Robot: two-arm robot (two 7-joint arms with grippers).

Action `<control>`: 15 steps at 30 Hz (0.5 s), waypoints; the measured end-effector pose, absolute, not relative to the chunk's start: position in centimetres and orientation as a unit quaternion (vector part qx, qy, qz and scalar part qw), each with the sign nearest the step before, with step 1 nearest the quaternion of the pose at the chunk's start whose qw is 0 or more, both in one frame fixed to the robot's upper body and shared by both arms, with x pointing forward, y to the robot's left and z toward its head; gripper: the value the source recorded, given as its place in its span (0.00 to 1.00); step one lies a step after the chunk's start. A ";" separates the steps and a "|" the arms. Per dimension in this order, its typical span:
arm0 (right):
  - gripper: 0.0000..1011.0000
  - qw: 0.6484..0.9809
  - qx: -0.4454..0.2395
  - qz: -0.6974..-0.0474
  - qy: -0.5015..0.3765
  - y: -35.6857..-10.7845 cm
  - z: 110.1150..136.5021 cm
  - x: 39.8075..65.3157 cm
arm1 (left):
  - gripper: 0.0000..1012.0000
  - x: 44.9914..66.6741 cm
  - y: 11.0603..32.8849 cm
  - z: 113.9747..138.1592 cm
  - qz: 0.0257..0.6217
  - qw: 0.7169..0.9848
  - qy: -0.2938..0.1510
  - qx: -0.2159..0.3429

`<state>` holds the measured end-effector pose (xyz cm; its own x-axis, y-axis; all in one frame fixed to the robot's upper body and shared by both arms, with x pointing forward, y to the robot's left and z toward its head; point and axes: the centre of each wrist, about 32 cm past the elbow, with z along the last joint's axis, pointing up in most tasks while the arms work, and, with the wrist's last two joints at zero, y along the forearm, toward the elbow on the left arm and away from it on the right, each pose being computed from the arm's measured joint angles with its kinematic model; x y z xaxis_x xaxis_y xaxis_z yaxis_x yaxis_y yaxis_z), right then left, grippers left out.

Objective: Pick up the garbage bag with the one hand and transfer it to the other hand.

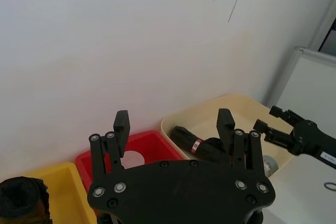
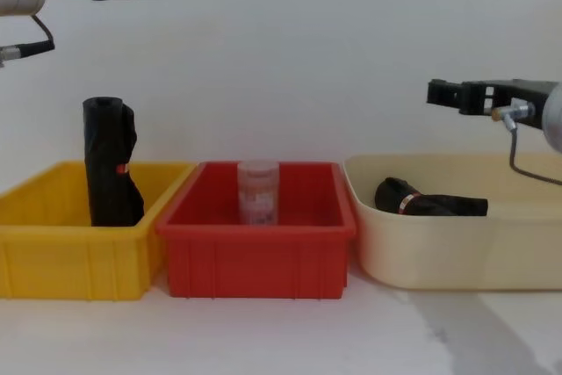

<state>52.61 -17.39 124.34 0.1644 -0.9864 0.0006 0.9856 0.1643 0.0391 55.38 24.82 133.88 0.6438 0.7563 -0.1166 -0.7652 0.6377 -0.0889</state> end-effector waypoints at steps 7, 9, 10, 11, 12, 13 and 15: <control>0.99 0.785 0.024 -0.619 -0.028 -17.0 123.3 51.3 | 0.99 56.0 24.7 133.5 0.407 0.911 0.028 -0.059; 0.99 0.793 0.027 -0.607 -0.032 -16.9 123.0 50.8 | 0.99 56.3 24.6 133.1 0.401 0.914 0.026 -0.054; 0.99 0.796 0.028 -0.604 -0.033 -16.8 122.9 50.7 | 0.99 56.4 24.5 133.0 0.399 0.915 0.025 -0.053; 0.99 0.800 0.029 -0.599 -0.034 -16.7 122.8 50.4 | 0.99 56.4 24.5 133.0 0.399 0.915 0.025 -0.053; 0.99 0.805 0.031 -0.591 -0.036 -16.7 122.6 50.1 | 0.99 56.7 24.4 132.7 0.393 0.918 0.022 -0.049; 0.99 0.808 0.031 -0.587 -0.036 -16.6 122.5 49.9 | 0.99 56.7 24.4 132.7 0.393 0.918 0.022 -0.049; 0.99 0.818 0.033 -0.573 -0.039 -16.5 122.3 49.3 | 0.99 56.9 24.2 132.4 0.388 0.920 0.020 -0.046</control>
<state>49.26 -16.46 122.27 0.3400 -0.9401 0.0252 0.9349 0.3408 0.0990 56.92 24.25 132.42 0.6976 0.7128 -0.0724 -0.7165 0.6942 -0.0689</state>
